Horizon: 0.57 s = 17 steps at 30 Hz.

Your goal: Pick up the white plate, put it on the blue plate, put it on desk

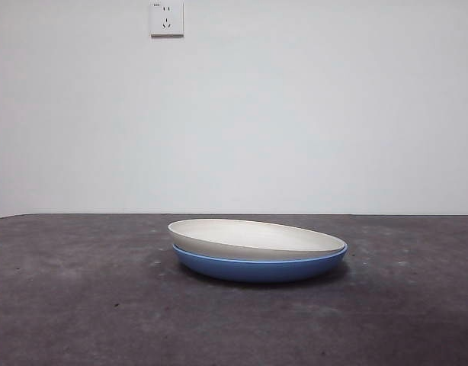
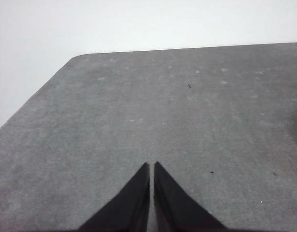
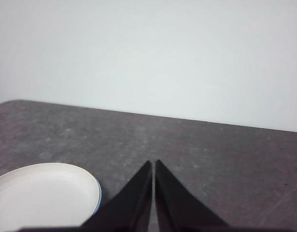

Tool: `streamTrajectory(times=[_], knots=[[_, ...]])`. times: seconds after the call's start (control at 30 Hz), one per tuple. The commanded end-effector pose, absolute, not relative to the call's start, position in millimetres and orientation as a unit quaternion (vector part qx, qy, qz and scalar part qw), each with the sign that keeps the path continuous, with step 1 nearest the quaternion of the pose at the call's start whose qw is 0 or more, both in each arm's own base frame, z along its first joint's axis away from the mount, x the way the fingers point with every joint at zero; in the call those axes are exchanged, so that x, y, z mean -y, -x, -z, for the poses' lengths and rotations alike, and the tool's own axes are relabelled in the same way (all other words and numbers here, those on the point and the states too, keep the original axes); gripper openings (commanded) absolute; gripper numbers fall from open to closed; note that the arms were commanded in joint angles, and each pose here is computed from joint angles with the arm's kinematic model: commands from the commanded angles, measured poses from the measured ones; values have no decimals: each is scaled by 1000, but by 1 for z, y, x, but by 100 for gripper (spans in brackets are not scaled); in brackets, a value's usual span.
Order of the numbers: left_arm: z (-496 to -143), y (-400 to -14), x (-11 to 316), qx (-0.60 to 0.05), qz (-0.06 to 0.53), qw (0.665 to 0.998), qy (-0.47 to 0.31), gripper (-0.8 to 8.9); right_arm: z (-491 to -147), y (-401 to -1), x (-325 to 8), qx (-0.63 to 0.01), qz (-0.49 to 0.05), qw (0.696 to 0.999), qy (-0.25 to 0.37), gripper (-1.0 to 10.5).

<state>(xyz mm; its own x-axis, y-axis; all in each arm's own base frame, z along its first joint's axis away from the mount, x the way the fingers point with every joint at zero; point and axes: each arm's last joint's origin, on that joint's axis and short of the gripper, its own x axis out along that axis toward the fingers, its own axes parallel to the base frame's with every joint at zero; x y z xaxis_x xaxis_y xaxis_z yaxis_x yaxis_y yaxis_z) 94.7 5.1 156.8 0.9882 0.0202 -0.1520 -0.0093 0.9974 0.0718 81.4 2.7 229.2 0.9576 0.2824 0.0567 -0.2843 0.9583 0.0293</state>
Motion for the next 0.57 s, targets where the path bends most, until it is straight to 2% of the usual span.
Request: streamTrajectory(times=[0.03, 0.27, 0.57], knots=[[-149, -95, -5, -89, -9, 995, -31, 16, -215, -85, -2, 28, -132, 990, -39, 6], [-149, -95, -5, -89, -9, 995, -31, 15, -180, -93, 1, 0, -92, 994, -56, 6], [-149, -95, -5, -89, -9, 995, -31, 16, -154, -96, 1, -68, -88, 991, -77, 6]])
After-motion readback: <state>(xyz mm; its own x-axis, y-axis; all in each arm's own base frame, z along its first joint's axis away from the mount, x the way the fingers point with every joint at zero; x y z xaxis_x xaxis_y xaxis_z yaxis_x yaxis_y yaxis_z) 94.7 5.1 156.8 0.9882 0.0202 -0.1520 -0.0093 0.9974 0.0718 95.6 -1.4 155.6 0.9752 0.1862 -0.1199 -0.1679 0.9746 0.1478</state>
